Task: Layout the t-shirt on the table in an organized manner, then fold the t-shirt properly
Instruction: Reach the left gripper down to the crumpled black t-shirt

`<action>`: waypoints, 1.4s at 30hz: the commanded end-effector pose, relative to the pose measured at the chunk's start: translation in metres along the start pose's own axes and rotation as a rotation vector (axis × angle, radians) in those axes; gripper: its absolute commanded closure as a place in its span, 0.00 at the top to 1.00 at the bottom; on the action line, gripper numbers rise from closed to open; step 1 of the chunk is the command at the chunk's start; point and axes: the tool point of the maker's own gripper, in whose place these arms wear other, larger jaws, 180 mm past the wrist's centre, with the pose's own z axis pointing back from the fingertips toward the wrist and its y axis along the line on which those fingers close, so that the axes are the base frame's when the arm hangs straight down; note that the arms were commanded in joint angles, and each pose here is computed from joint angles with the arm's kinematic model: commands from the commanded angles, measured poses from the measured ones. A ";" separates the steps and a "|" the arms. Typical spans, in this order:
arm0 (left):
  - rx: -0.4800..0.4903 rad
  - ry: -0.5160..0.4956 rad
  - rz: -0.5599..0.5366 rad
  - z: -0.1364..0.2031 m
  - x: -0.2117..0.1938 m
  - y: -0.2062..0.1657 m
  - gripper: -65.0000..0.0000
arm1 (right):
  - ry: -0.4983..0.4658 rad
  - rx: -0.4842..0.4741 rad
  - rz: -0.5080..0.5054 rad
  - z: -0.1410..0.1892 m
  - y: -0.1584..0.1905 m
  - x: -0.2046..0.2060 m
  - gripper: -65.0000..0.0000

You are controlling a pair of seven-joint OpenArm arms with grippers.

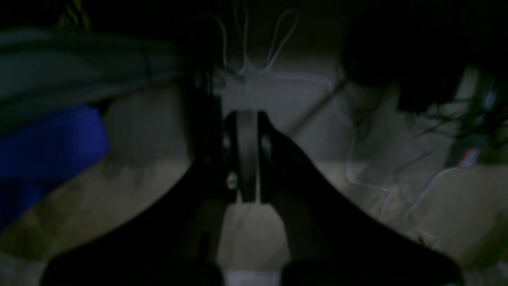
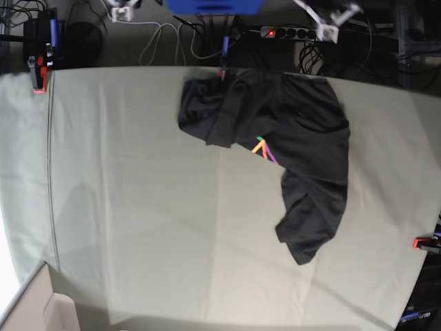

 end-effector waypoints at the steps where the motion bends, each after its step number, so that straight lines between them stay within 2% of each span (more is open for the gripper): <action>1: 0.005 0.000 0.010 0.012 0.002 0.008 0.00 | -0.045 0.002 0.001 0.010 -0.001 0.013 0.00; 6: 0.011 -0.126 0.074 0.038 0.071 0.024 0.00 | -0.200 -0.001 0.031 0.046 -0.007 0.078 0.00; 13: 0.055 -0.316 0.077 0.082 0.145 0.040 0.00 | -0.416 0.002 0.033 0.095 -0.005 0.154 0.00; 18: 0.113 -0.424 0.229 0.094 0.175 0.061 0.03 | -0.499 0.002 0.033 0.108 -0.005 0.183 0.00; 20: 0.121 -0.457 0.271 0.095 0.185 0.068 0.12 | -0.502 0.002 0.033 0.109 -0.005 0.186 0.00; 25: 0.090 -0.532 0.326 0.093 0.212 0.066 0.57 | -0.427 -0.035 0.023 0.100 -0.017 0.181 0.00; 27: 0.073 -0.557 0.348 0.091 0.222 0.065 0.70 | -0.403 -0.053 0.016 0.096 -0.024 0.182 0.00; 29: 0.063 -0.582 0.357 0.090 0.233 0.065 0.78 | -0.377 -0.058 0.016 0.093 -0.026 0.183 0.00; 34: 0.065 -0.578 0.371 0.082 0.235 0.067 0.81 | -0.377 -0.058 0.021 0.092 -0.026 0.186 0.00; 42: 0.080 -0.459 0.434 0.036 0.207 0.077 0.81 | -0.382 -0.058 0.021 0.092 -0.026 0.188 0.00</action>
